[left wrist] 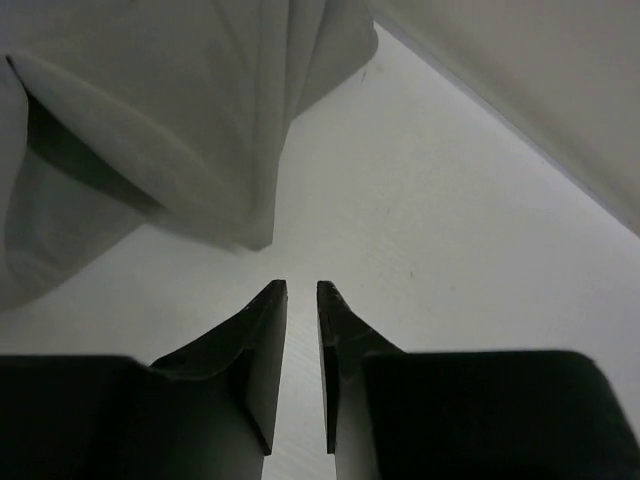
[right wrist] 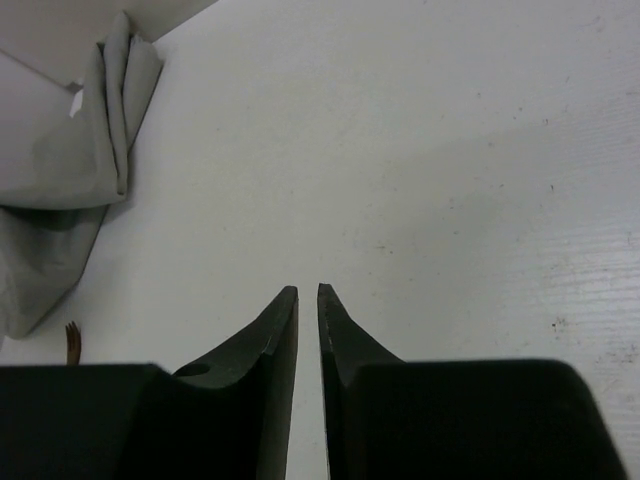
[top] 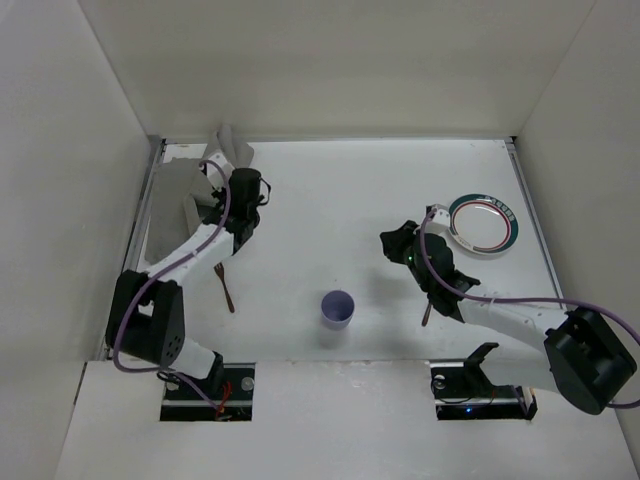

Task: Set the dinner table for one person

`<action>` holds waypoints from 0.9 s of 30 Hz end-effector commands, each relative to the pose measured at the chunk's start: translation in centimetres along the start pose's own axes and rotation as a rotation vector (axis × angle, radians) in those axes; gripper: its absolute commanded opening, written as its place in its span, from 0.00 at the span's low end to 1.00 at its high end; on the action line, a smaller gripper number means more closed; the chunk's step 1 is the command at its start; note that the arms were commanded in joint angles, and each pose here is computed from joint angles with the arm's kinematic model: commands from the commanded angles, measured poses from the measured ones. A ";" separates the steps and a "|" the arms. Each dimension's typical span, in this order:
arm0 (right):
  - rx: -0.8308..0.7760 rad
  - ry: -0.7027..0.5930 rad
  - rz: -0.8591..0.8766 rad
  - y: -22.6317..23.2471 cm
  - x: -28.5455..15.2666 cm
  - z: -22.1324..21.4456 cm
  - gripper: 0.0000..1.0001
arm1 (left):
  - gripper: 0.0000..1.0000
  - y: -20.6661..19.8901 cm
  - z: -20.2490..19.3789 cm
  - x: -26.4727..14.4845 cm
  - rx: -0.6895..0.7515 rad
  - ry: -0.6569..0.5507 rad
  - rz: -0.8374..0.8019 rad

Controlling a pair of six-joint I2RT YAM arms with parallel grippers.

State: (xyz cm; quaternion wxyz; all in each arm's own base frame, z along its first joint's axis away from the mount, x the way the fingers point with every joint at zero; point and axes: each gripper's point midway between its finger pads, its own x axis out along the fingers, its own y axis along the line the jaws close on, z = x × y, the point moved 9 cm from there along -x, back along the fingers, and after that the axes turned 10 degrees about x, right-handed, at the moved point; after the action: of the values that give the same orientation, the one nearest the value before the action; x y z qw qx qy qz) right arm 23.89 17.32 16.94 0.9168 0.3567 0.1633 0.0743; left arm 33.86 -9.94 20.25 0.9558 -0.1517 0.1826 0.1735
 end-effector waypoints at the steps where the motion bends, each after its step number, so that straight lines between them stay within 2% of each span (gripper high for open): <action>1: 0.022 -0.030 0.049 1.0 0.1 0.9 0.25 | 0.17 0.1 3.1 2.7 0.044 -0.062 0.090; 4: 0.028 -0.039 0.060 1.2 -0.1 1.1 0.42 | 0.37 0.3 3.4 5.7 0.109 -0.019 0.170; 7: 0.027 -0.030 0.061 1.2 0.1 0.8 0.50 | 0.54 0.3 3.6 8.9 0.176 0.008 0.228; 10: 0.019 -0.027 0.062 1.3 0.3 0.8 0.53 | 0.61 -0.1 3.4 12.3 0.231 0.037 0.248; 13: 0.018 -0.020 0.063 1.4 0.5 0.6 0.54 | 0.64 -0.7 2.5 15.6 0.297 0.089 0.254; 18: 0.012 -0.020 0.069 1.6 0.4 0.6 0.54 | 0.63 -1.8 0.9 19.2 0.383 0.161 0.254; 22: 0.011 -0.027 0.069 1.6 0.3 0.7 0.55 | 0.54 -1.8 0.1 21.2 0.337 0.165 0.259; 24: 0.009 -0.021 0.066 1.5 0.4 0.5 0.55 | 0.48 -2.1 0.0 21.9 0.324 0.167 0.251; 27: 0.006 -0.022 0.062 1.5 0.3 0.6 0.56 | 0.27 -2.7 -0.4 23.0 0.311 0.186 0.209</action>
State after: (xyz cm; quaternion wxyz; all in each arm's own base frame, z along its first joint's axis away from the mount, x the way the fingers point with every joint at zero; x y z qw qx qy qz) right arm 23.87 17.54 16.53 0.9161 0.3533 0.1723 0.0795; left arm 53.63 -5.84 9.84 0.9135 0.0245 0.3167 0.2541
